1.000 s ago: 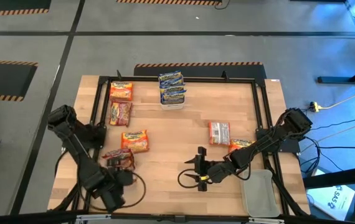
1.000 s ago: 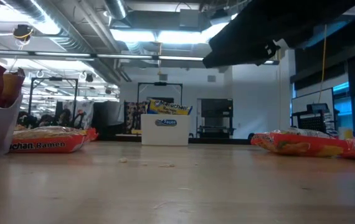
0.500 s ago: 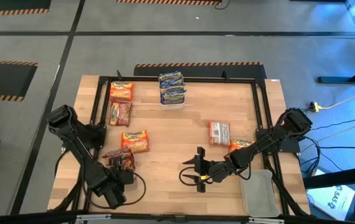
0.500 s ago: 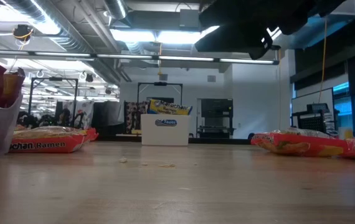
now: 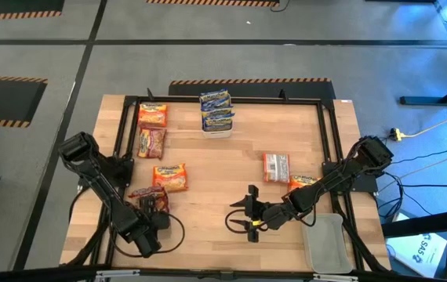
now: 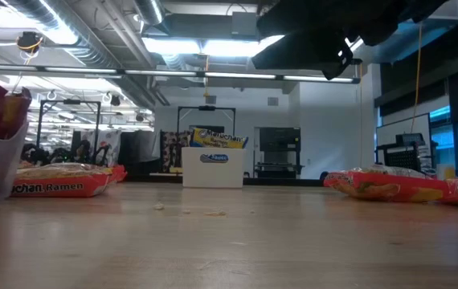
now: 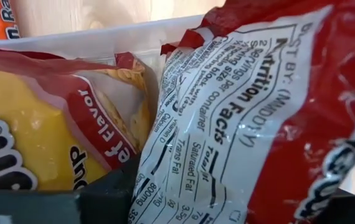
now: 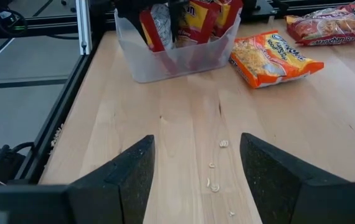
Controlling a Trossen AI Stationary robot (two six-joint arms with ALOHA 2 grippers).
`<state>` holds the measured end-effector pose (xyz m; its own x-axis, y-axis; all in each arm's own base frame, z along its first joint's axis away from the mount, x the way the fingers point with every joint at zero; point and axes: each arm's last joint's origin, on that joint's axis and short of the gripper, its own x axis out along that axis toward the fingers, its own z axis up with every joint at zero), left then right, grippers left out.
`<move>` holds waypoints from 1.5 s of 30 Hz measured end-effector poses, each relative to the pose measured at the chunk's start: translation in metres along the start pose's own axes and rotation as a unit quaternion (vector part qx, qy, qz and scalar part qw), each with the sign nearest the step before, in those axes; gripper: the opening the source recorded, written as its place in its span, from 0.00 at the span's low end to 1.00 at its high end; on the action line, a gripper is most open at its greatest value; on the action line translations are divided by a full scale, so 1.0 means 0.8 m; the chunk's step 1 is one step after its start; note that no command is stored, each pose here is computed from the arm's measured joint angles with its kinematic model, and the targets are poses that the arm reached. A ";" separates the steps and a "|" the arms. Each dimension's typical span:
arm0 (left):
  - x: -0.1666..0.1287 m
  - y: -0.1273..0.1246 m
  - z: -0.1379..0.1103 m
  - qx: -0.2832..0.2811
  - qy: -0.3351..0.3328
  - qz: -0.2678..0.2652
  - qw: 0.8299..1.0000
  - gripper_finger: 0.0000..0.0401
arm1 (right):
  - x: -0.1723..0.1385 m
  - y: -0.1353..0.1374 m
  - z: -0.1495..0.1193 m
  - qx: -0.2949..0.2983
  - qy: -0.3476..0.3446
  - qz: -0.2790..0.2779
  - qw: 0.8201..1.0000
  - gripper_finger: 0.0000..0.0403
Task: Sort Maruchan noodles
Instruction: Put the red noodle pack into the transparent bin
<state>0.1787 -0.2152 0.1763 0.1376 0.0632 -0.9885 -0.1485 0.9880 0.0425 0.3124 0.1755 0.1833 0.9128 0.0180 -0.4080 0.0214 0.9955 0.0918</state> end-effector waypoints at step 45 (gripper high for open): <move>-0.018 0.007 0.016 -0.014 0.038 -0.004 0.999 0.69 | 0.000 0.001 0.002 0.003 -0.008 0.003 1.000 0.54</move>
<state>0.1882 -0.2091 0.1926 0.0635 0.0433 -0.9970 -0.1762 0.9839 0.0315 0.3131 0.1761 0.1849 0.9192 0.0230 -0.3931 0.0177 0.9949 0.0995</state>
